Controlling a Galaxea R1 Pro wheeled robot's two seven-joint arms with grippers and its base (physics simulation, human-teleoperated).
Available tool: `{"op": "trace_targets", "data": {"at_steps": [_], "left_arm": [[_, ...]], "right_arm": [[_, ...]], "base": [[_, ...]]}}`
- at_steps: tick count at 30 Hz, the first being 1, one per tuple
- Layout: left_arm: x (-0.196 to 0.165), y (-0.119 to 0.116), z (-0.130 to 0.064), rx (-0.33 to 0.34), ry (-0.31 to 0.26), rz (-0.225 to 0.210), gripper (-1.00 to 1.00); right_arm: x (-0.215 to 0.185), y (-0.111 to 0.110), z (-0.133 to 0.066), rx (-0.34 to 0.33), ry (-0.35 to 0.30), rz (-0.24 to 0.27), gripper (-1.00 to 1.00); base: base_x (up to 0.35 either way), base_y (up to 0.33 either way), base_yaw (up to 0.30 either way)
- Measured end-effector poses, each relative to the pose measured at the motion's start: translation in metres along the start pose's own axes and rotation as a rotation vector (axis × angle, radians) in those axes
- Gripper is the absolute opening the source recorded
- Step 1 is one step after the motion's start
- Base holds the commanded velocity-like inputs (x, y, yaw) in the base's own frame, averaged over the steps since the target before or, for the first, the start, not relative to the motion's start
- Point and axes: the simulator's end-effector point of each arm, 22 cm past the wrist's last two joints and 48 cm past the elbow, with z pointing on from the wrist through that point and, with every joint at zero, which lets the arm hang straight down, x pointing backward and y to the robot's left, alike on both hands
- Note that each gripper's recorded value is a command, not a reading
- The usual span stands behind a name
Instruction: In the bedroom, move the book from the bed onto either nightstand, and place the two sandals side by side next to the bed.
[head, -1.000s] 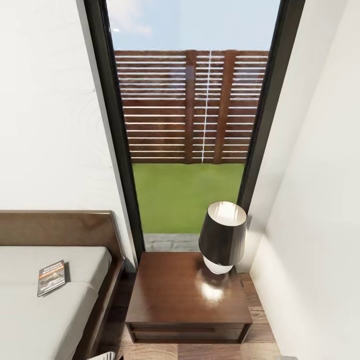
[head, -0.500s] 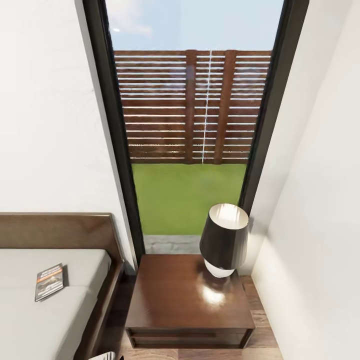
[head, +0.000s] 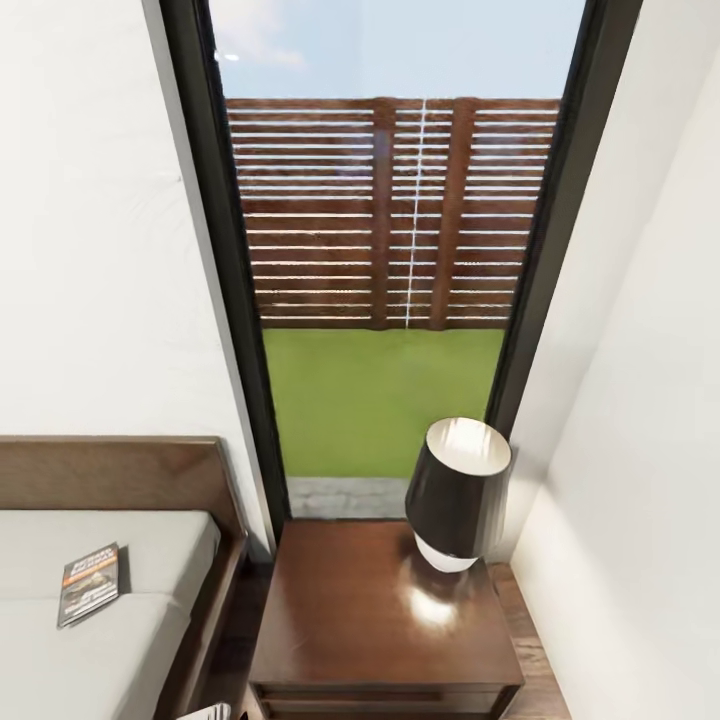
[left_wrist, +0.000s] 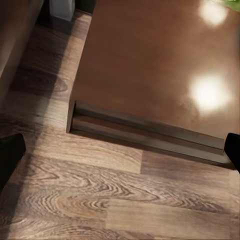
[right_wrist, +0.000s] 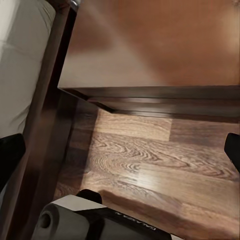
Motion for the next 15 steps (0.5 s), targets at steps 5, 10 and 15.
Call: {"op": "trace_targets", "data": {"at_steps": [5, 10, 15], "left_arm": [[0.0000, -0.0003, 0.0002, 0.000, 0.000, 0.001, 1.00], [0.0011, -0.0039, 0.0006, 0.005, 0.000, -0.001, 1.00], [0.0013, -0.0044, 0.0004, 0.005, 0.001, -0.002, 1.00]], "right_arm": [[0.0004, -0.0001, 0.0000, 0.000, 0.001, 0.001, 1.00], [0.0002, -0.0001, 0.0001, 0.000, 0.001, 0.000, 1.00], [0.0000, 0.0001, -0.0001, 0.000, 0.000, 0.000, 1.00]], "base": [[0.097, 0.006, 0.000], [0.068, 0.001, 0.000], [0.255, 0.000, 0.000]]}}
